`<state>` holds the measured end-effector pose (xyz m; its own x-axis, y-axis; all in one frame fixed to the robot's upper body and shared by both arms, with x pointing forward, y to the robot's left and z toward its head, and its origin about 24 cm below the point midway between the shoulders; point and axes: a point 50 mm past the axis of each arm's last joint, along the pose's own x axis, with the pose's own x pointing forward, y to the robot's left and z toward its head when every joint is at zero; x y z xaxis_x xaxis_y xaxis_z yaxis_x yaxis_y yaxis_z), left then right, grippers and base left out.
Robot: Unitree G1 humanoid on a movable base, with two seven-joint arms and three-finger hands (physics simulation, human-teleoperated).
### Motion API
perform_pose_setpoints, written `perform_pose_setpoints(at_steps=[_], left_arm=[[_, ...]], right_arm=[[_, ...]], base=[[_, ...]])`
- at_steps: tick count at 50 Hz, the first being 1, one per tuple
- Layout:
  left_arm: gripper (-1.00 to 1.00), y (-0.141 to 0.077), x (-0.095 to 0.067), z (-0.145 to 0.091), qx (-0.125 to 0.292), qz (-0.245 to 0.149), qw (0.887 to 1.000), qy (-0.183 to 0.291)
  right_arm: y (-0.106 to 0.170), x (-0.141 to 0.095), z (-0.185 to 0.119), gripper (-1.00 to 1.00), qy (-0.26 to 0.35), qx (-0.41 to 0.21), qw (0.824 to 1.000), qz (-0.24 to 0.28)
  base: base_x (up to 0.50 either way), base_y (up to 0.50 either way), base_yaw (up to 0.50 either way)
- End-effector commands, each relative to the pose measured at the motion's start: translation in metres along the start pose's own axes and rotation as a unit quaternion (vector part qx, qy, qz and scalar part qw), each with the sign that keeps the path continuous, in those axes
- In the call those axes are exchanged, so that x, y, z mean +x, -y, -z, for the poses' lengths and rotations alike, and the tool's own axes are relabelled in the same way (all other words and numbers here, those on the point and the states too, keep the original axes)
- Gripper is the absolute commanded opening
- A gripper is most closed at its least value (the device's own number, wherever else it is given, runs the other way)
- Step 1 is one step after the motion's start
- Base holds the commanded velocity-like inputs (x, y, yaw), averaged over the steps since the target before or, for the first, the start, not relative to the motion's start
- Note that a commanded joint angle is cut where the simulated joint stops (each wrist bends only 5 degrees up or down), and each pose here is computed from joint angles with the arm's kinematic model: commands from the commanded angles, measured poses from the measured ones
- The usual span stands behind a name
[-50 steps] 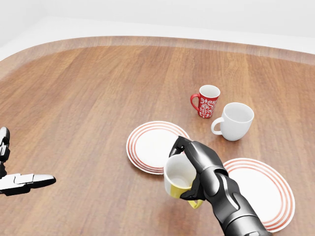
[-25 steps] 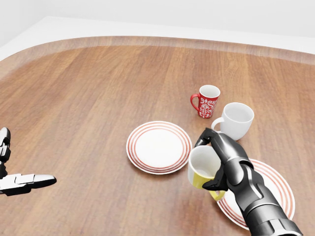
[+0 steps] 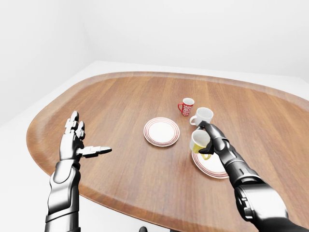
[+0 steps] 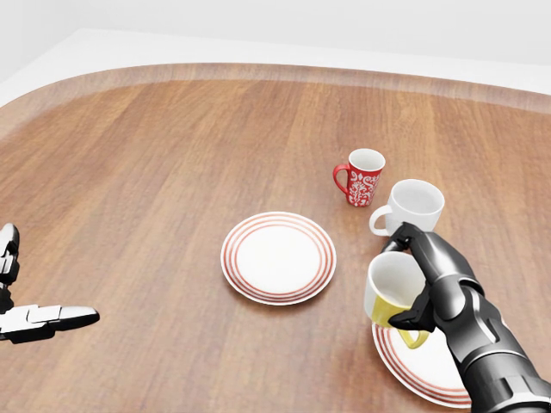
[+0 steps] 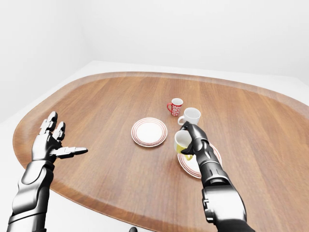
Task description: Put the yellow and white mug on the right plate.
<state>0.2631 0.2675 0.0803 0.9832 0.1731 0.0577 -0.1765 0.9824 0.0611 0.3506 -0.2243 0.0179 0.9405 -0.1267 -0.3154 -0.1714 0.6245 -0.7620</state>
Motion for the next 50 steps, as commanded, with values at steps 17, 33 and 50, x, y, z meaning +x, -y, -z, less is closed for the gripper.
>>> perform_pose_setpoints(at_steps=[17,33,50], left_arm=[[1.00,0.000,0.000,0.002,0.001,0.000,1.000,-0.005],[1.00,0.001,-0.001,0.002,0.002,0.002,1.000,-0.004],[1.00,0.002,-0.002,0.000,0.004,0.004,1.000,0.001]], right_arm=[[0.025,-0.006,0.041,-1.00,-0.070,-0.011,0.996,0.050],[0.033,-0.011,0.060,-1.00,-0.103,-0.016,0.992,0.075],[0.032,-0.014,0.066,-1.00,-0.116,-0.016,0.989,0.091]], base=[[0.00,0.00,0.00],[0.00,0.00,0.00],[0.00,0.00,0.00]])
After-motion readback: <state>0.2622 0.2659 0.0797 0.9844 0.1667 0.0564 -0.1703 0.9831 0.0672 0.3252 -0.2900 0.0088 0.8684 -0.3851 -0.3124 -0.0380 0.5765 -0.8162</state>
